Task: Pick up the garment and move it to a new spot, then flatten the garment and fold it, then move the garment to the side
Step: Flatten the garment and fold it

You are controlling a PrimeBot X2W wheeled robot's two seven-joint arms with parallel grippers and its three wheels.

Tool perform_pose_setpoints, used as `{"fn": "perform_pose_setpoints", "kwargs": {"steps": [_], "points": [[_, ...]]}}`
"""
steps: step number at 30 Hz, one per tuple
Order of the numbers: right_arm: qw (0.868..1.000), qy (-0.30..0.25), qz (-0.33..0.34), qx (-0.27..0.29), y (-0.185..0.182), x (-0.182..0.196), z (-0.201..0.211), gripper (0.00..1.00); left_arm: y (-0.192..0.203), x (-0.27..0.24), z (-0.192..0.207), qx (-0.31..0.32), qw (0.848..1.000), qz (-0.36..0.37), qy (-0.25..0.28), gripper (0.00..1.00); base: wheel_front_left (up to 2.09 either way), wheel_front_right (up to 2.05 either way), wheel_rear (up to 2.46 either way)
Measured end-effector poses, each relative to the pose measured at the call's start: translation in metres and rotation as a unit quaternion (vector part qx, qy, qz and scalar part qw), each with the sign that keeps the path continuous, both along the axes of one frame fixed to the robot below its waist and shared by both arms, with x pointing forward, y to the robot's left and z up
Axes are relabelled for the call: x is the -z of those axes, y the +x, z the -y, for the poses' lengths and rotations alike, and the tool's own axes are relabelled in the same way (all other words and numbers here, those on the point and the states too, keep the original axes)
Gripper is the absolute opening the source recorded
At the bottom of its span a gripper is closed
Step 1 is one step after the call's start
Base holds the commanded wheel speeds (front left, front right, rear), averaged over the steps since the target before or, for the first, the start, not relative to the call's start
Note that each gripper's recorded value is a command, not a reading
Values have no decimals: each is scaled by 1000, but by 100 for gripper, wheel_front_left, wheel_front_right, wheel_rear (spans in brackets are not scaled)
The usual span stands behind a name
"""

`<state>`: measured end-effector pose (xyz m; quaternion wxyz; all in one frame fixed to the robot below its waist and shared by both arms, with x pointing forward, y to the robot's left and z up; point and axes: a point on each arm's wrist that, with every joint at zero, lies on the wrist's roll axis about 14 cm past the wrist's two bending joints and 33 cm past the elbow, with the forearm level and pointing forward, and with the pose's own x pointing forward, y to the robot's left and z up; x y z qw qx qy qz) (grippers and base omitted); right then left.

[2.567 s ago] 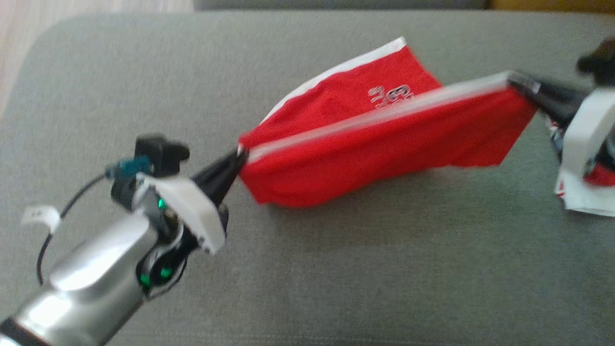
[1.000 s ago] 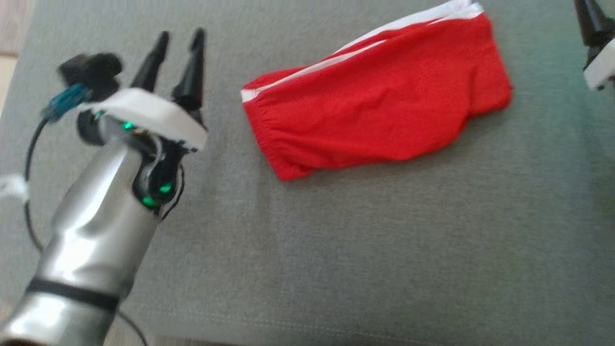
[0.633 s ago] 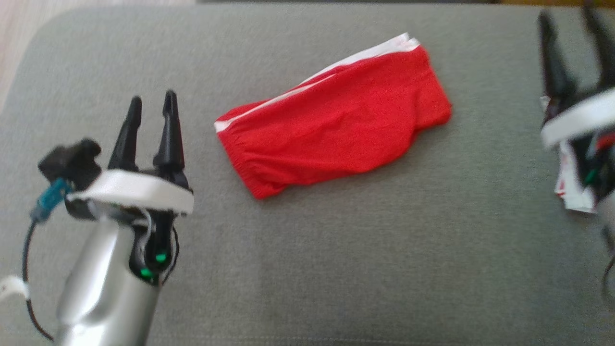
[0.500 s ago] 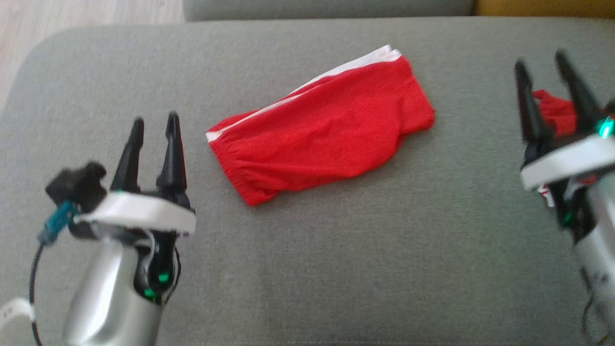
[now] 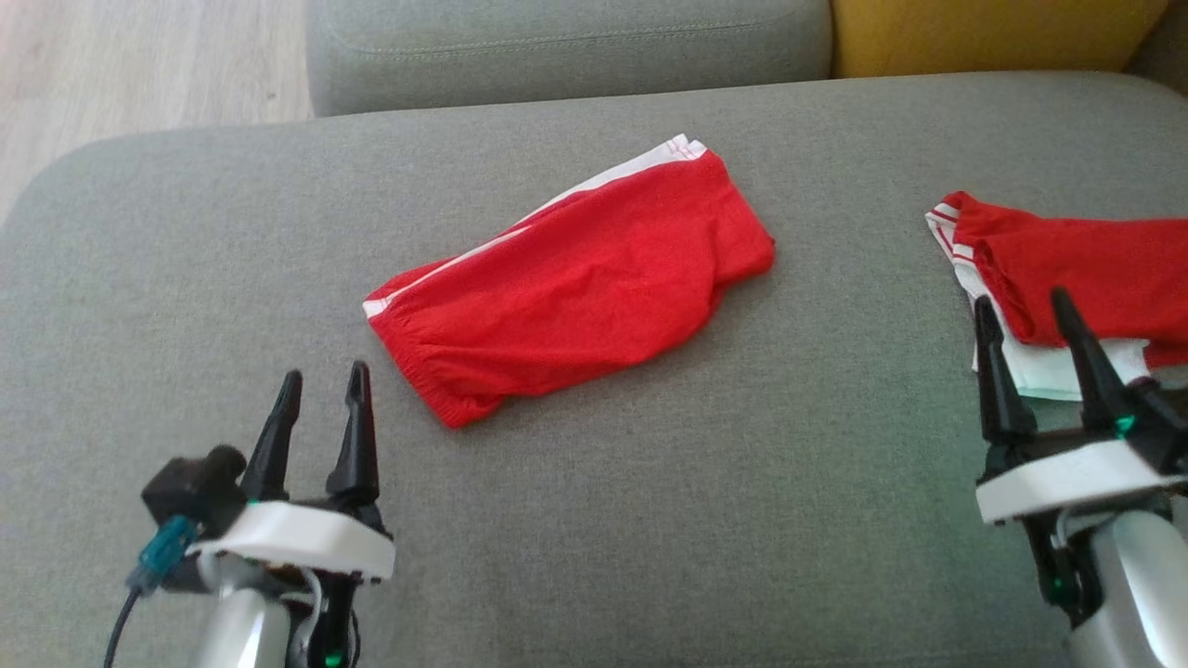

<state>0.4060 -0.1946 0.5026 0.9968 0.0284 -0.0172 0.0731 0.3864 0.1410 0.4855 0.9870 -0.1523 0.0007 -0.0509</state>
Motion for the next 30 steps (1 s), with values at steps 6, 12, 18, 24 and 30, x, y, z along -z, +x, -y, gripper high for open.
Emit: {"fn": "perform_pose_setpoints", "kwargs": {"steps": [6, 12, 18, 24, 30], "points": [[1000, -14, -9, -4, -3, 9, -7, 100, -3, 7, -3, -2, 1000, -9, 7, 100, 0, 0, 0], [999, 12, -40, -10, 3, 22, -22, 100, -4, 11, -9, -10, 1000, -15, -1, 100, 0, 0, 0], [982, 128, -135, -29, 13, 51, -57, 100, -3, 15, -13, -18, 1000, -22, -6, 100, 0, 0, 0], [959, 190, -203, -52, 33, 69, -84, 100, -4, 21, -22, -35, 999, -34, -13, 100, 0, 0, 0], [931, 221, -286, -61, 62, 101, -107, 100, -8, 30, -37, -63, 997, -52, -11, 100, 0, 0, 0]]}}
